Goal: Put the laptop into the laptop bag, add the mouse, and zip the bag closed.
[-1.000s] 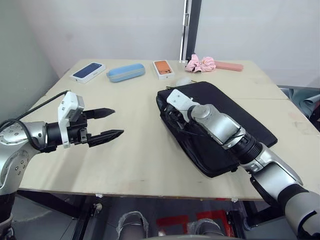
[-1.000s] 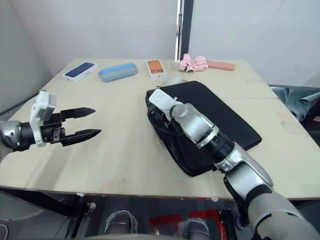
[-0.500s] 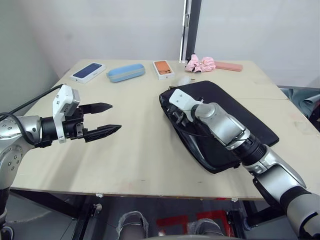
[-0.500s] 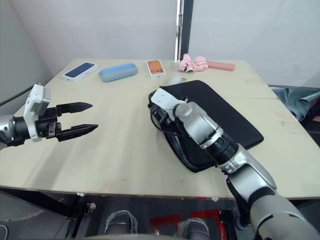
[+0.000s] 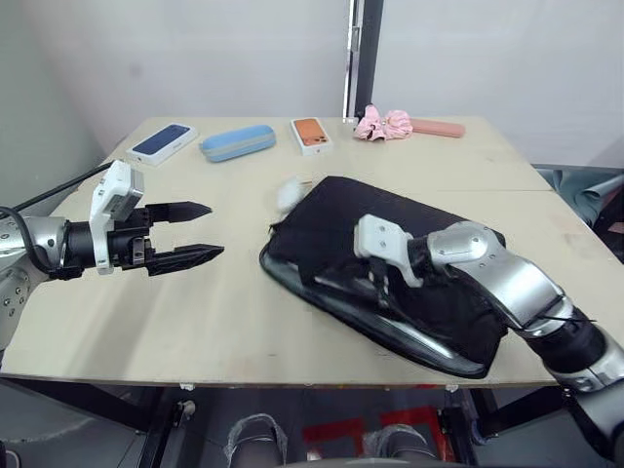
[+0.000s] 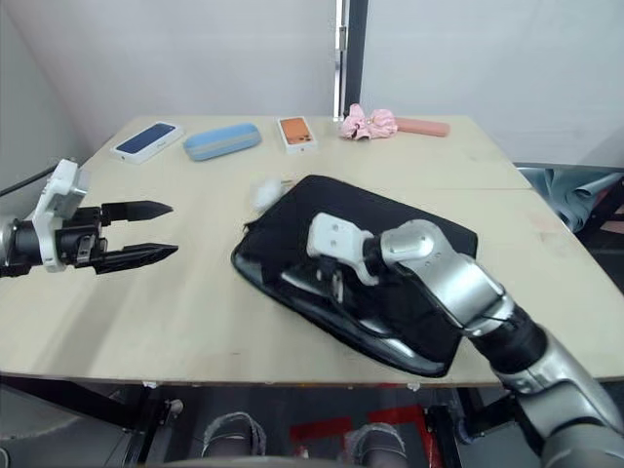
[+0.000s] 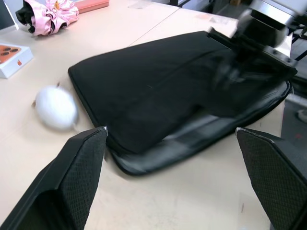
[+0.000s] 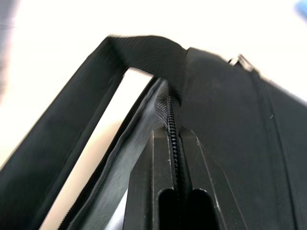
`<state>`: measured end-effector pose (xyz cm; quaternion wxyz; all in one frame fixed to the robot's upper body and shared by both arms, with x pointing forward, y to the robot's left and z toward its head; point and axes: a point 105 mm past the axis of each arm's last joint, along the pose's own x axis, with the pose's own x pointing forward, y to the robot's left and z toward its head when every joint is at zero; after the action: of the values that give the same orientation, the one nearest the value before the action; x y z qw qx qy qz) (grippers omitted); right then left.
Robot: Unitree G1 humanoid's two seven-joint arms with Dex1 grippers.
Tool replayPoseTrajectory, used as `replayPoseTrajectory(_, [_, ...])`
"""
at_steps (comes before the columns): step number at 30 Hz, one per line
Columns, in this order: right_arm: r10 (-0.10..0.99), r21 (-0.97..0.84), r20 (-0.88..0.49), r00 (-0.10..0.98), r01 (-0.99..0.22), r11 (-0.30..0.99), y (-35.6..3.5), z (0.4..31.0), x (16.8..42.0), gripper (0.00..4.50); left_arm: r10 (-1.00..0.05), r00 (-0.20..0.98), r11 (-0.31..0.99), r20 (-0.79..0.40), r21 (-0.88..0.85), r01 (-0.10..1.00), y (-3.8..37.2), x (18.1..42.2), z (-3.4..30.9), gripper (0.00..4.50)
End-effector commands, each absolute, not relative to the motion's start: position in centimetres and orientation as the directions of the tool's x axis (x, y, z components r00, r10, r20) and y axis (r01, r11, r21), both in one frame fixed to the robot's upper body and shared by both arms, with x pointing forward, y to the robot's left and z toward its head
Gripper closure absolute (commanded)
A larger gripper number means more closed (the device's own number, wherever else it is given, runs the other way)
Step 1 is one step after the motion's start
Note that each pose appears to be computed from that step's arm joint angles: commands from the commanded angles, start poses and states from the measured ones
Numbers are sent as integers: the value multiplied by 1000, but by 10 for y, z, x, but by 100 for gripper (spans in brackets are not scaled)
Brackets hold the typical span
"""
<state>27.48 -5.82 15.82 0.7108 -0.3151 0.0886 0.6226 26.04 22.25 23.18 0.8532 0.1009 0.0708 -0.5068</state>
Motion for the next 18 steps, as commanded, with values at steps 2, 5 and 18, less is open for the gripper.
replayPoseTrajectory(2, [832,-408,-507,226,-913,-1,-63,169,282,445,-849,489,477,-201,108,872,230,259,244,0])
replayPoseTrajectory(5, [832,-412,-505,228,-911,0,-60,167,286,445,-849,481,472,-220,93,877,230,258,239,0])
replayPoseTrajectory(18, [899,-36,-397,186,-982,188,-122,221,251,43,-856,461,480,-236,-29,877,230,270,219,0])
